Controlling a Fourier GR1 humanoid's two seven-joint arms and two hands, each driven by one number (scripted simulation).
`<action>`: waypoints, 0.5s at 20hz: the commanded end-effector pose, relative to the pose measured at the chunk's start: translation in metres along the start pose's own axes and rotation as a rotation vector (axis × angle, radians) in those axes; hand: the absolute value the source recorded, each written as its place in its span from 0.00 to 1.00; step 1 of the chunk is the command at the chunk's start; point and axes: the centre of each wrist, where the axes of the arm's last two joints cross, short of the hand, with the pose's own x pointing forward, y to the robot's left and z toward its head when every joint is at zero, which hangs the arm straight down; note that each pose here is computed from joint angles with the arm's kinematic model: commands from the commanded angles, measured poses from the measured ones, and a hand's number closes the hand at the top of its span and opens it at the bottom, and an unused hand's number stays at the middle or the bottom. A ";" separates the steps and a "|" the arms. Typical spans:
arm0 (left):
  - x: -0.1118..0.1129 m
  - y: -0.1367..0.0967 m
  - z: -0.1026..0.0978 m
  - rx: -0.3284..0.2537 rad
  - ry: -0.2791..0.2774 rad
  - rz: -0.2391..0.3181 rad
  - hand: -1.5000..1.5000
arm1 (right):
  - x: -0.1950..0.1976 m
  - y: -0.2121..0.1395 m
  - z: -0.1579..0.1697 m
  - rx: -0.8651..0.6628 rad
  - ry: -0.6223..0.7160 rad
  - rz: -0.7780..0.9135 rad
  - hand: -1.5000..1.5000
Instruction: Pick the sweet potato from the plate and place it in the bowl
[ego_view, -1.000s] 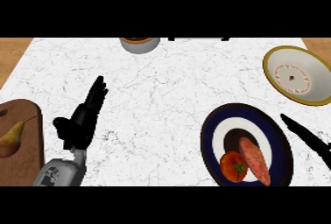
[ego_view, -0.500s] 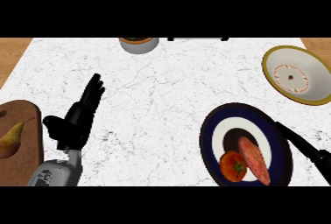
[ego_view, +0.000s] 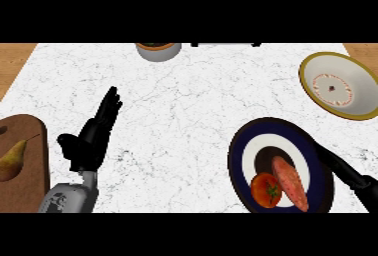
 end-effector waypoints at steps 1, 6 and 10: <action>0.000 0.000 0.020 -0.004 0.000 0.003 0.50 | 0.008 0.023 0.009 -0.003 0.023 -0.024 0.00; 0.002 0.009 -0.007 0.013 -0.003 0.012 0.50 | -0.022 0.021 -0.010 0.020 0.028 -0.066 0.00; 0.003 0.005 0.002 0.011 -0.001 -0.005 0.50 | -0.018 0.010 -0.017 0.015 0.047 -0.078 0.00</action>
